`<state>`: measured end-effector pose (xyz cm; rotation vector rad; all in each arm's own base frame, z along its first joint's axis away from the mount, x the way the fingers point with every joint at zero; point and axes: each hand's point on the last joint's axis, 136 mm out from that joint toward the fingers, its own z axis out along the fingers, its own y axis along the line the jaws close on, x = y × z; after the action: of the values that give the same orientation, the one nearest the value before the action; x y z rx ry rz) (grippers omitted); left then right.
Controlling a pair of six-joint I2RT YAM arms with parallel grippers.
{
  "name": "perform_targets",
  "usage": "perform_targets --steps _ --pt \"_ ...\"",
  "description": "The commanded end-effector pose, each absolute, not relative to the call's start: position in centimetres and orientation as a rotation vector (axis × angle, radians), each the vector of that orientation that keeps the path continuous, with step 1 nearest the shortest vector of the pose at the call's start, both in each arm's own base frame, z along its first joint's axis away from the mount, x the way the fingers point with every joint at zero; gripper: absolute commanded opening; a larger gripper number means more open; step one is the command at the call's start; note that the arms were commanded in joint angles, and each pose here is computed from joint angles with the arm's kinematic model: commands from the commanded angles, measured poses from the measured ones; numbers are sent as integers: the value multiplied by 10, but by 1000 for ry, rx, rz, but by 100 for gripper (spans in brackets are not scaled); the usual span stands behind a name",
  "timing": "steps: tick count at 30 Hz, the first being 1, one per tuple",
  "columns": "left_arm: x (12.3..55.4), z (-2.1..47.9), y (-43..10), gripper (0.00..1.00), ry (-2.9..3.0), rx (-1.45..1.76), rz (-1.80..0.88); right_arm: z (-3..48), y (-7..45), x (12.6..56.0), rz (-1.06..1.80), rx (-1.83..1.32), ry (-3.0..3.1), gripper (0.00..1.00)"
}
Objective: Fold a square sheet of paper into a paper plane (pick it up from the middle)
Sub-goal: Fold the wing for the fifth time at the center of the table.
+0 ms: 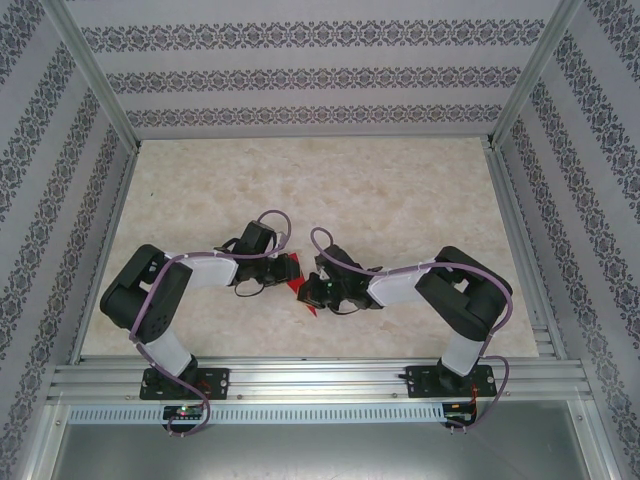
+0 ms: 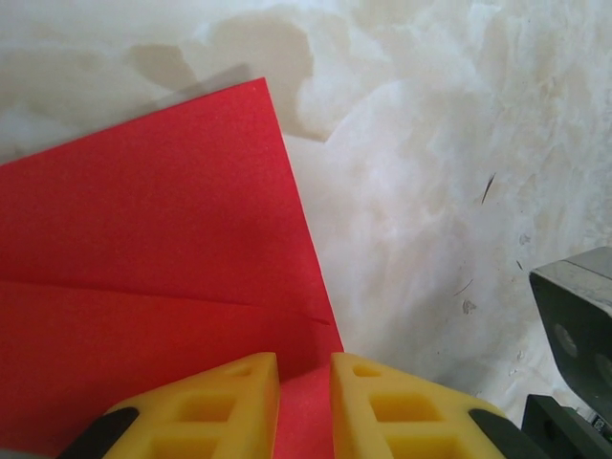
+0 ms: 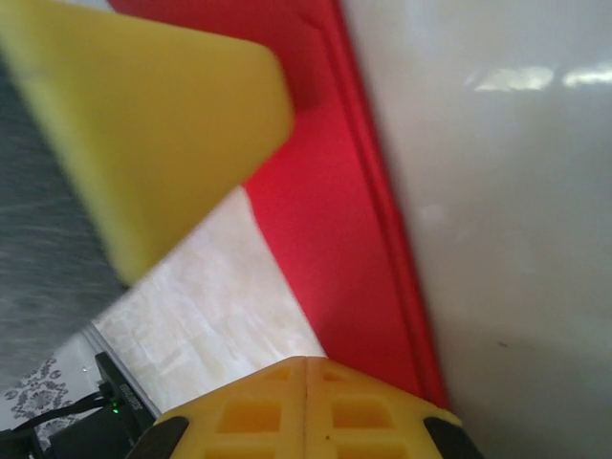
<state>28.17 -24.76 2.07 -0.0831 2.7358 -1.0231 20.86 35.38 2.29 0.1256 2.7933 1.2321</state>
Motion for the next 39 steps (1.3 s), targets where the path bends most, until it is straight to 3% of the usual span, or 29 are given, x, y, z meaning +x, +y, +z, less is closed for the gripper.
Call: perform_targets --steps 1,10,30,34,37,39 --pt "272 -9 -235 23 2797 -86 -912 34 365 218 1225 97 2747 1" --pt "271 -6 -237 22 2798 -67 -926 -6 354 225 1131 214 2811 4" --pt "267 -18 -225 21 2839 -91 -828 -36 281 140 1128 374 2891 8" --pt "271 -11 -229 21 2830 -72 -844 -20 280 140 1192 335 2829 8" --pt "277 0 -233 22 2816 -73 -863 3 282 156 1199 284 2744 13" --pt "286 18 -240 23 2779 -74 -889 16 276 169 1144 278 2692 23"
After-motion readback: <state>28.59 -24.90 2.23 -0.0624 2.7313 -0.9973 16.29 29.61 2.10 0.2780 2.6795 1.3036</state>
